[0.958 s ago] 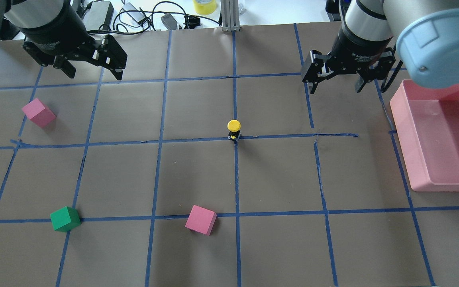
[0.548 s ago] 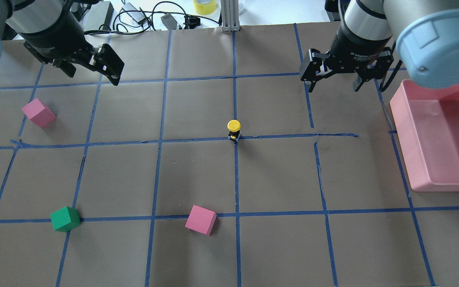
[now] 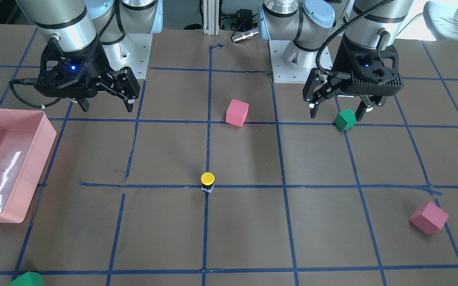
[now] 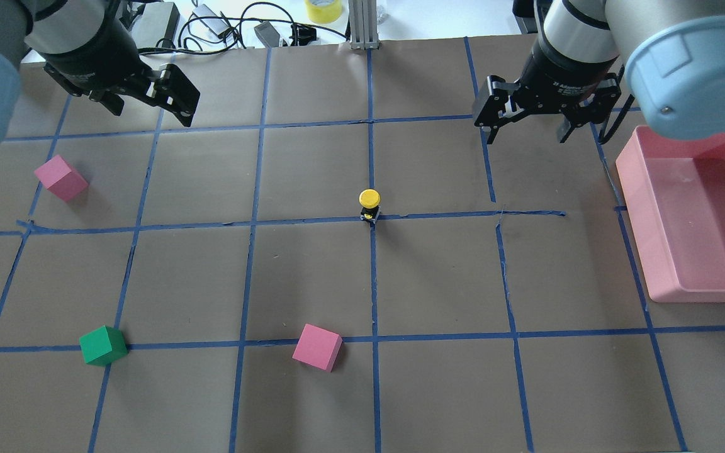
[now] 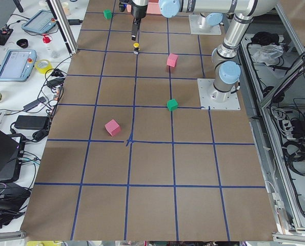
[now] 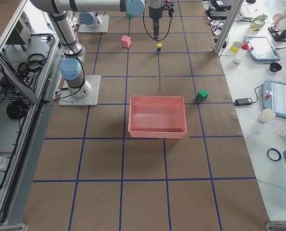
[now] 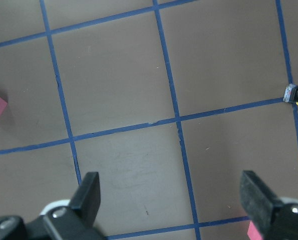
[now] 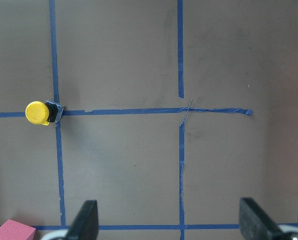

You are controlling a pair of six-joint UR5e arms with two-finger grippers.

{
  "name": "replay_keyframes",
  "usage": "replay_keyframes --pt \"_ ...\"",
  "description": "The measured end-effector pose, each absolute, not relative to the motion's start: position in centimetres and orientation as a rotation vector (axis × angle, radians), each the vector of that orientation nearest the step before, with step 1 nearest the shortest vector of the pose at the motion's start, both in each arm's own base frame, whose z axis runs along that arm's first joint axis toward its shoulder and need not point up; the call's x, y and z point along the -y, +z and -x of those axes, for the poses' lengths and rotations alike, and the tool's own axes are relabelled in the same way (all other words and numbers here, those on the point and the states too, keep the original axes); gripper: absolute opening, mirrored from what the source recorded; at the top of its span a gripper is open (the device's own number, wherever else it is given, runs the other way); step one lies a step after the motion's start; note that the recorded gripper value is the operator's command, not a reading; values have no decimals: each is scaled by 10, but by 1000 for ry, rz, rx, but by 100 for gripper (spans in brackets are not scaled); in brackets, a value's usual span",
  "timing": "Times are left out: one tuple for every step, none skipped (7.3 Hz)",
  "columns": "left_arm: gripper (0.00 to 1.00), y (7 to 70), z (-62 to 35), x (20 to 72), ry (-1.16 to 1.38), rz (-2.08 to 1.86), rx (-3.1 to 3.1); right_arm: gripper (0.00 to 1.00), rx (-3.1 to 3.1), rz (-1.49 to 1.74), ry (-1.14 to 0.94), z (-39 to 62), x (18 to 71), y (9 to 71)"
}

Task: Align button upright

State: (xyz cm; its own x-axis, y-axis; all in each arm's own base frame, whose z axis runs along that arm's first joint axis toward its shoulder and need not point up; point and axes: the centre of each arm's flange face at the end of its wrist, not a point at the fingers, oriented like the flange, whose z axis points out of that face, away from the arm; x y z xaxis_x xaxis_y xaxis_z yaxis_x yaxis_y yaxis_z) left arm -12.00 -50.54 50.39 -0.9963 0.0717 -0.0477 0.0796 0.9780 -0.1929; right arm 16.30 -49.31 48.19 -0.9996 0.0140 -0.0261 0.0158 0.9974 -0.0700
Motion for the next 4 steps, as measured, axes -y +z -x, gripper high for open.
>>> replay_keyframes --pt "100 502 121 505 -307 -93 -3097 100 -3115 -25 -110 -163 493 482" --pt "100 501 123 505 -309 -82 -3109 100 -3115 -26 -110 -162 493 482" --pt "100 501 123 505 -311 -77 -3114 100 -3115 -27 -110 -162 493 482" --pt "100 502 123 504 -312 -76 -3116 100 -3115 -27 -110 -162 493 482"
